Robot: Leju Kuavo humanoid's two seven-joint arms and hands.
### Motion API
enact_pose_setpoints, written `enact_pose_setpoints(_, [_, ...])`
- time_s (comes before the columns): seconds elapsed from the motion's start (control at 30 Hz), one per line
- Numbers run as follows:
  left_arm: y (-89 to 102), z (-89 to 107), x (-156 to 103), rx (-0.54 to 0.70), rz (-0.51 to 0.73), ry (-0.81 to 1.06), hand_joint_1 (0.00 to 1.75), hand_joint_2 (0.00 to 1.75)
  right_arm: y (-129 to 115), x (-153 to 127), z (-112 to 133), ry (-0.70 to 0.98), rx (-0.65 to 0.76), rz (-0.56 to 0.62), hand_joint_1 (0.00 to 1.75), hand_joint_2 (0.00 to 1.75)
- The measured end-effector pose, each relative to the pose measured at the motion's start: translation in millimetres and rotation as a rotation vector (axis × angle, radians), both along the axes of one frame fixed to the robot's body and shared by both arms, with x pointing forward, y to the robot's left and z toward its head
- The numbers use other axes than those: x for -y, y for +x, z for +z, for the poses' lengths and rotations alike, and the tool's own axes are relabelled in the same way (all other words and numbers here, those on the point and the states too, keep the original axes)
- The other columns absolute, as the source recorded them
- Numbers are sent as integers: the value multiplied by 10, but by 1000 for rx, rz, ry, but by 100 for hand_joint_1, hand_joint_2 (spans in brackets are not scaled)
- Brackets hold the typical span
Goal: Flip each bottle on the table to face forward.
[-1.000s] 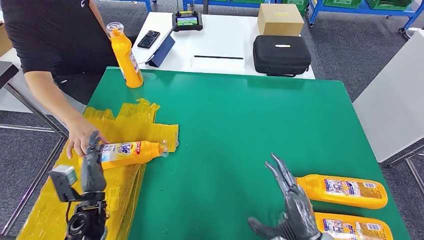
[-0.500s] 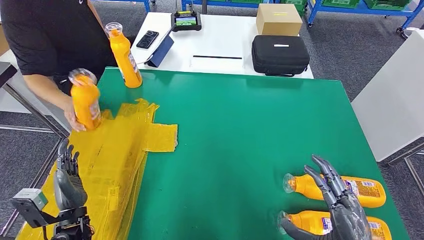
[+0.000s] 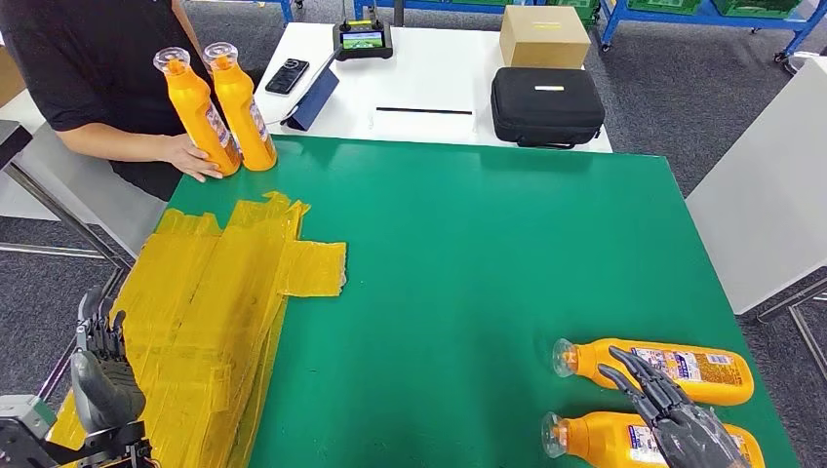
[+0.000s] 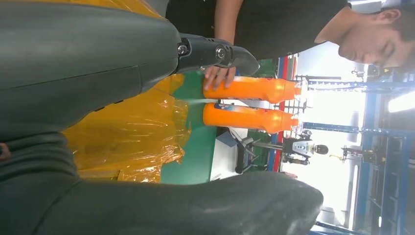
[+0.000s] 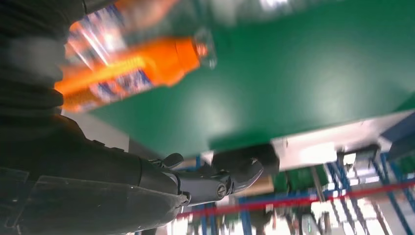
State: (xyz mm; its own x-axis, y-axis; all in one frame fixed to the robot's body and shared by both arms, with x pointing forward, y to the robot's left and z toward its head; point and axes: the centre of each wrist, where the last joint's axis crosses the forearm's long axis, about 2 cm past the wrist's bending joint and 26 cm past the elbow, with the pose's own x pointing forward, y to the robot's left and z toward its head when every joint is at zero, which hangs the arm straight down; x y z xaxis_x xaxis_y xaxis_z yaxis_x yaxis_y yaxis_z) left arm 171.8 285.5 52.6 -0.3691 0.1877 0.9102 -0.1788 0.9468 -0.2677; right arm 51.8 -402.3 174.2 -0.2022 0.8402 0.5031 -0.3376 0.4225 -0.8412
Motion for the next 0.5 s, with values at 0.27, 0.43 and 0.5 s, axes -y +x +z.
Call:
enact_pose_setpoints(0.27, [4, 1, -33, 1, 12, -1, 0, 0, -144, 231, 166, 102, -40, 27, 0, 175])
enact_pose_setpoints(0.43, [6, 3, -39, 9, 12, -11, 0, 0, -219, 474, 320, 116, -58, 18, 0, 175])
enact_pose_setpoints(0.5, [5, 2, -39, 10, 11, -13, 0, 0, -248, 563, 380, 91, -63, 3, 0, 175])
